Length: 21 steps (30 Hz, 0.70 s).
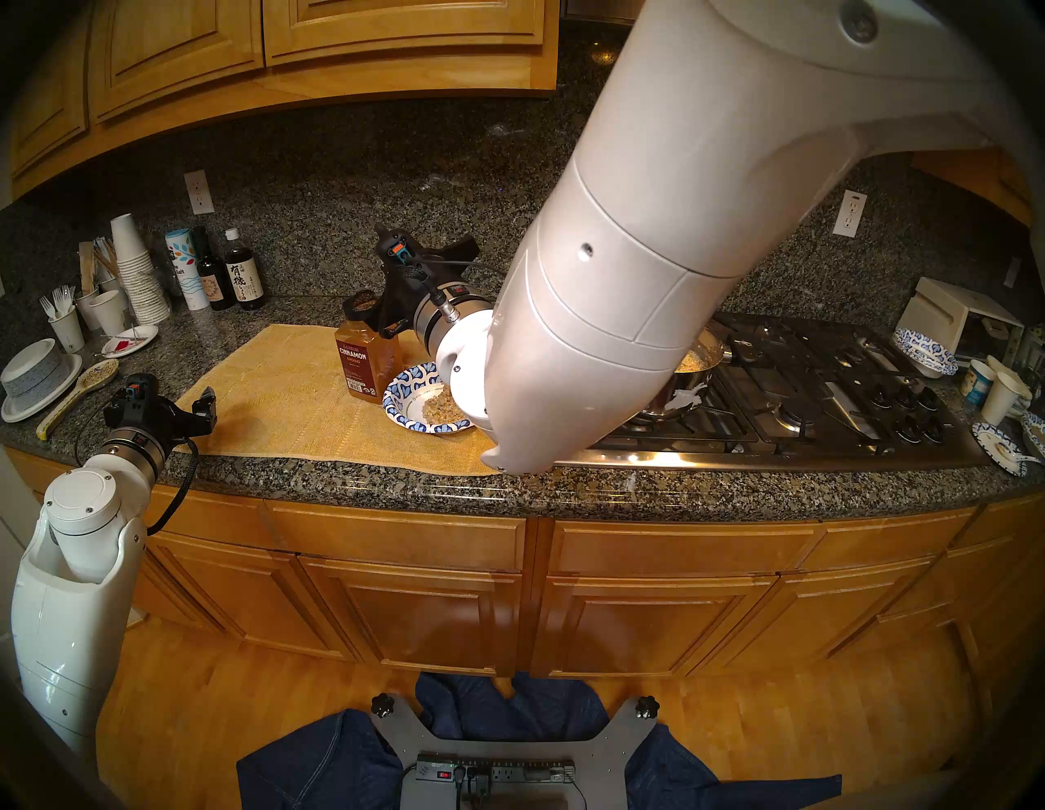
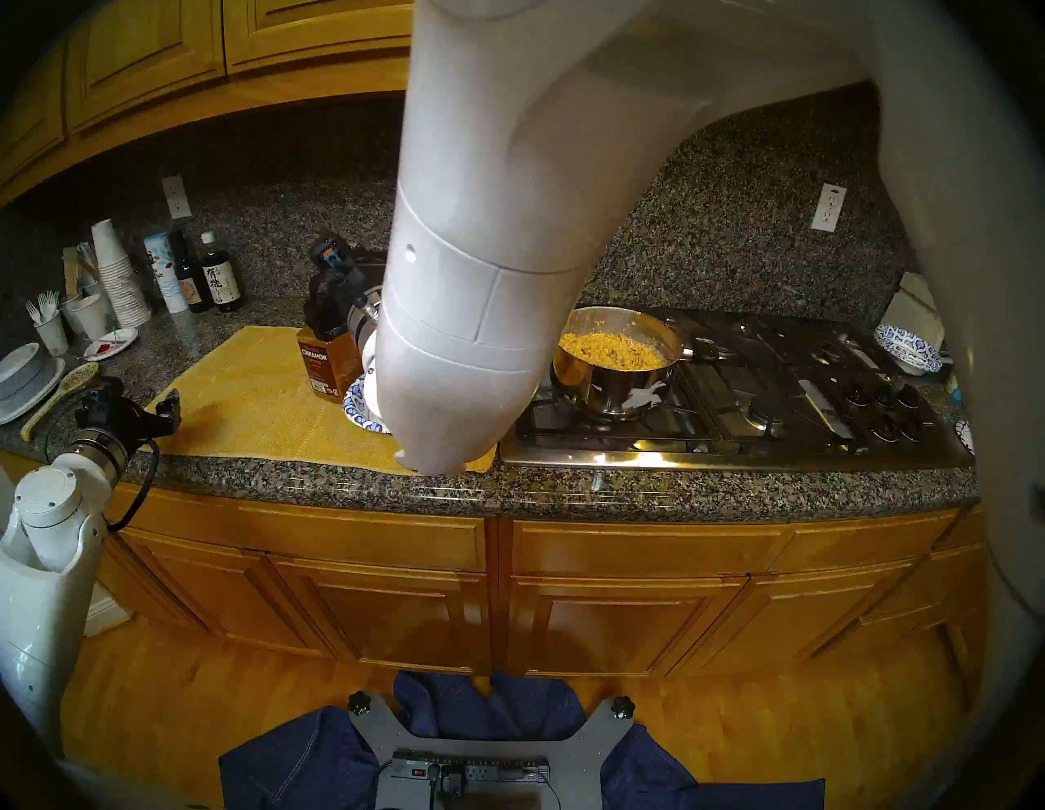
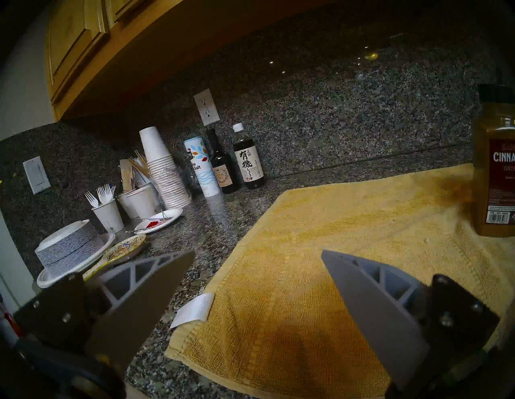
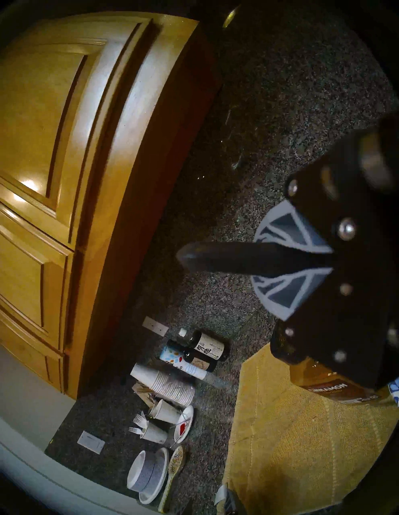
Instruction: Scoop oatmeal into bowl, add cinnamon, and put a spoon inside bowl
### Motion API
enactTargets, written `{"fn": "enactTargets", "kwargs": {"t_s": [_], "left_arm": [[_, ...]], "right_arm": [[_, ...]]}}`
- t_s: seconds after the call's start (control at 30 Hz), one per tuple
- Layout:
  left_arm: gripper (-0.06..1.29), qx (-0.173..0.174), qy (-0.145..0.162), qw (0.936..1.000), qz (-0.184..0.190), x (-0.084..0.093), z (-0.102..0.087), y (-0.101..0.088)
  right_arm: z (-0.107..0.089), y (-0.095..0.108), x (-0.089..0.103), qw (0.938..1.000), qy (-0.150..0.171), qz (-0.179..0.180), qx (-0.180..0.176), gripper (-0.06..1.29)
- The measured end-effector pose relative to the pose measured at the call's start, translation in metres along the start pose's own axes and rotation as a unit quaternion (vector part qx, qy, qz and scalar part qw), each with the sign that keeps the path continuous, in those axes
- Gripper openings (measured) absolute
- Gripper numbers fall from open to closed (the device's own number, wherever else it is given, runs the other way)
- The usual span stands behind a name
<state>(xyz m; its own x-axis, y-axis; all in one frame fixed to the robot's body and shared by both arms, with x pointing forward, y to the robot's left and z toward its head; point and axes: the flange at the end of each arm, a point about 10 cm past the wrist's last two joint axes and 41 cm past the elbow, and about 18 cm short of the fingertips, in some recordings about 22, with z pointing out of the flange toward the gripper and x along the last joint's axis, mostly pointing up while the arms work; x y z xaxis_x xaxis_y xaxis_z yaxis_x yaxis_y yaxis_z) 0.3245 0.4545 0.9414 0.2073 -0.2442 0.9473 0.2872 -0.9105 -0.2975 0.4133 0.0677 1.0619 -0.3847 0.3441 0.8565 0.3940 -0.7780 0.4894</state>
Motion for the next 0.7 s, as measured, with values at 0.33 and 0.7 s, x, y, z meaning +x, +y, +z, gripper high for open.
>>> {"fn": "enactTargets", "kwargs": {"t_s": [0.33,0.7], "left_arm": [[1.23,0.000,0.000,1.0000,0.000,0.000,0.000,0.000],[1.23,0.000,0.000,1.0000,0.000,0.000,0.000,0.000]], "right_arm": [[-0.005,-0.008,0.002,0.9997,-0.012,0.020,-0.005,-0.01],[-0.015,-0.005,0.004,0.9934,-0.052,0.087,-0.054,-0.01]]}}
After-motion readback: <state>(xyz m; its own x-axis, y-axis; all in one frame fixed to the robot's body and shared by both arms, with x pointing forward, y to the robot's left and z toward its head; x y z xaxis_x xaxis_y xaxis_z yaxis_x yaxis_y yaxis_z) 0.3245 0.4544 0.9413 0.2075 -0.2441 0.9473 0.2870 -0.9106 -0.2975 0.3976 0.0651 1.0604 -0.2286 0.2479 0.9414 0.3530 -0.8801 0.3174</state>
